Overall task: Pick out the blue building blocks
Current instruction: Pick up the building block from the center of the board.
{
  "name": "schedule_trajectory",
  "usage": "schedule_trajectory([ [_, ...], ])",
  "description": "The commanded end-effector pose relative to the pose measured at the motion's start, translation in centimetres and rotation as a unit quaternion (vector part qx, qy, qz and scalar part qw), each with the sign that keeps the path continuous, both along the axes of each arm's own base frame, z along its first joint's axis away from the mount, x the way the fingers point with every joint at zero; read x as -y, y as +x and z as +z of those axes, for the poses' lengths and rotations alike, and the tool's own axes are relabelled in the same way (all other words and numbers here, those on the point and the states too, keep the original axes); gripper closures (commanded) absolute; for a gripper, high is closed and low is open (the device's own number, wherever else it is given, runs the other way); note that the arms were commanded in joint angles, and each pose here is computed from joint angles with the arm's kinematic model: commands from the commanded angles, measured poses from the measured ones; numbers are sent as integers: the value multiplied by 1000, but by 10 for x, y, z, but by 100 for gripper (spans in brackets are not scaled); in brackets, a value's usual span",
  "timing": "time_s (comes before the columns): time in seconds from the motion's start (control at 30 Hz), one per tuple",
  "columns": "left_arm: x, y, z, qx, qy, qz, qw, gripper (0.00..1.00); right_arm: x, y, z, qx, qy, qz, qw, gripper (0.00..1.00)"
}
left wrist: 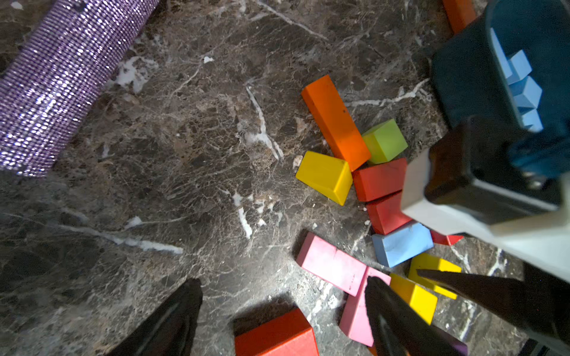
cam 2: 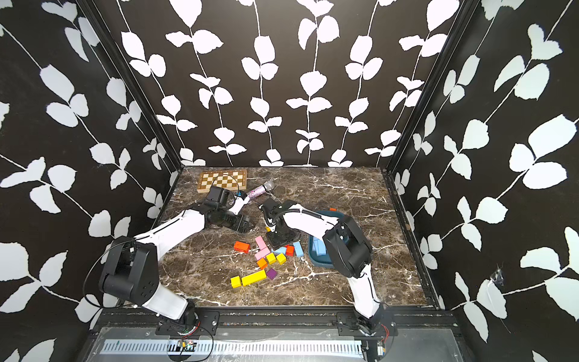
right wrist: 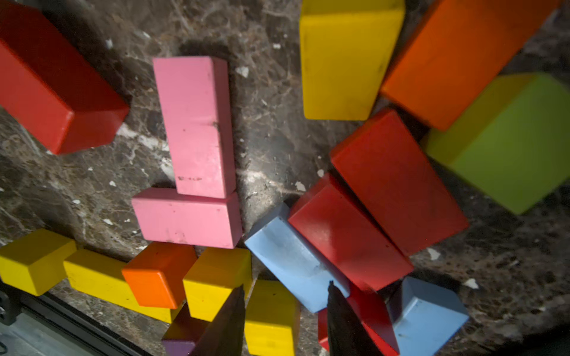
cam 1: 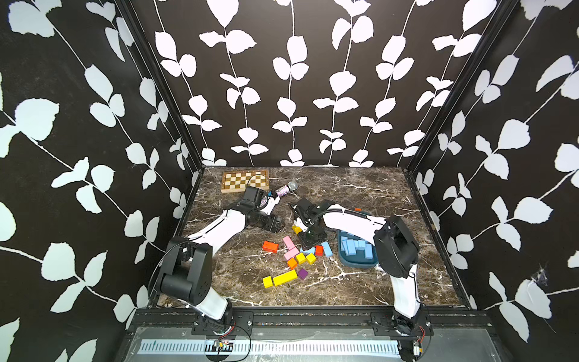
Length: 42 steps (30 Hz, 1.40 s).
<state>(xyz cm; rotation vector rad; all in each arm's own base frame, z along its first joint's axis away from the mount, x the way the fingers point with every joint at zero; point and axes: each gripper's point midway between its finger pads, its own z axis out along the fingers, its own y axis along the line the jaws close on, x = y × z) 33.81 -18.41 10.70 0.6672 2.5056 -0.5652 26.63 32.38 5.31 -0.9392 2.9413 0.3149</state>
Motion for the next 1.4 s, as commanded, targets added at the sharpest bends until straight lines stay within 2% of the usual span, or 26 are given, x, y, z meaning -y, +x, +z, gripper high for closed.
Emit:
schedule_trajectory([
  [0.0,0,-3,10,15,-9,-1,1000,15,6,-1,-2,4,-23,30,999,57],
  [0.33,-1,-3,11,17,-8,-3,1000,15,2,-14,-11,-16,-13,43,999,60],
  [0.63,-2,-3,12,22,-7,-4,1000,15,10,-18,-29,-21,-43,48,998,60],
  [0.83,-5,-3,12,24,-5,-1,1000,15,15,-17,-36,0,-74,54,996,59],
  [1.03,-8,-3,11,24,-5,2,1000,15,13,-2,-31,40,-74,42,996,58],
  [1.17,-10,-3,11,24,-4,4,1000,15,12,0,-32,44,-72,44,995,57],
  [1.37,-11,-2,12,25,-5,7,1000,15,9,-26,-39,-14,-43,64,997,61],
])
